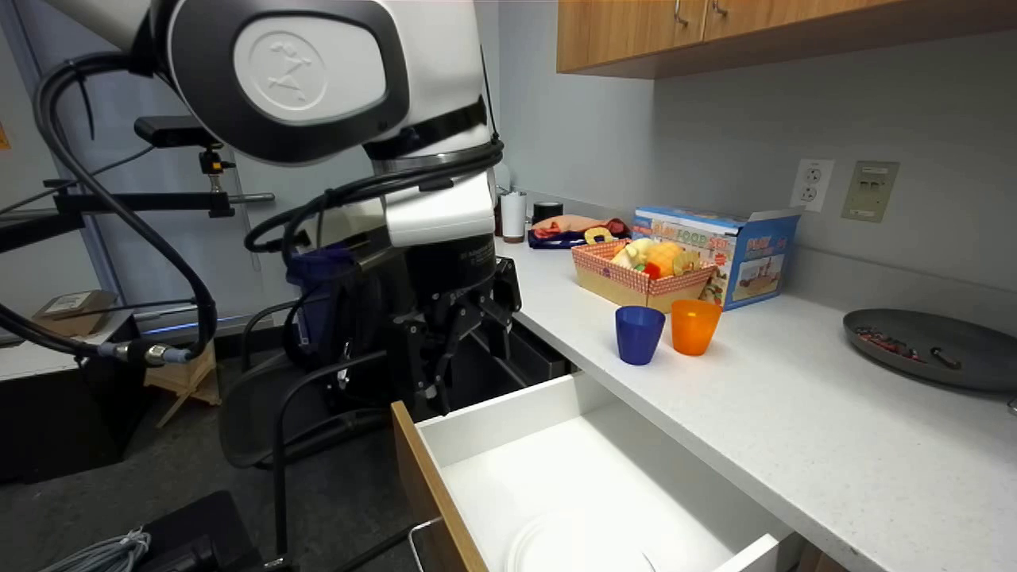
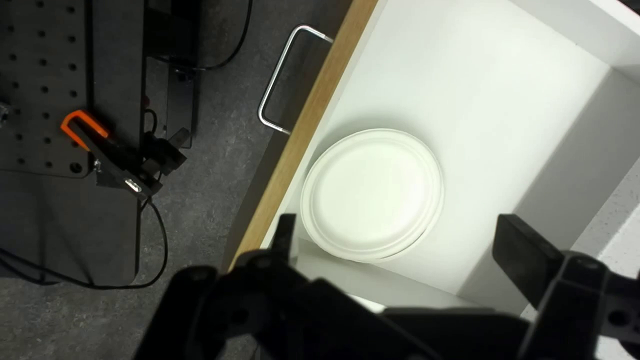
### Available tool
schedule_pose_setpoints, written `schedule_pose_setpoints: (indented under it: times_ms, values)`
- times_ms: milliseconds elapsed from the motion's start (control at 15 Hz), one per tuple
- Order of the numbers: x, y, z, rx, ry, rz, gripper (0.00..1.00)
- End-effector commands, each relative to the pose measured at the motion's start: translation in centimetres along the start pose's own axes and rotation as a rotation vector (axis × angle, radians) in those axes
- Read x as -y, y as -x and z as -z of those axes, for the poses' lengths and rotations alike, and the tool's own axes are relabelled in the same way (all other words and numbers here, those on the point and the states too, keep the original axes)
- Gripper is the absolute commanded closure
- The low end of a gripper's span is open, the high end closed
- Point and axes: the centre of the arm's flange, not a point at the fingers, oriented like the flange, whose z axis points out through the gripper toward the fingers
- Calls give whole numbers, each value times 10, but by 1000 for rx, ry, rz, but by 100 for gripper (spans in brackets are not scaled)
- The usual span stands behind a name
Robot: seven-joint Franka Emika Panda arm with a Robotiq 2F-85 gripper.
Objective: Open the drawer on the left
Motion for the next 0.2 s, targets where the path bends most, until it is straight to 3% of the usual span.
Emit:
schedule_pose_setpoints:
  times_ms: [0, 133]
  values:
    - [0, 0, 0, 0, 0, 0, 0]
    - [0, 0, 0, 0, 0, 0, 0]
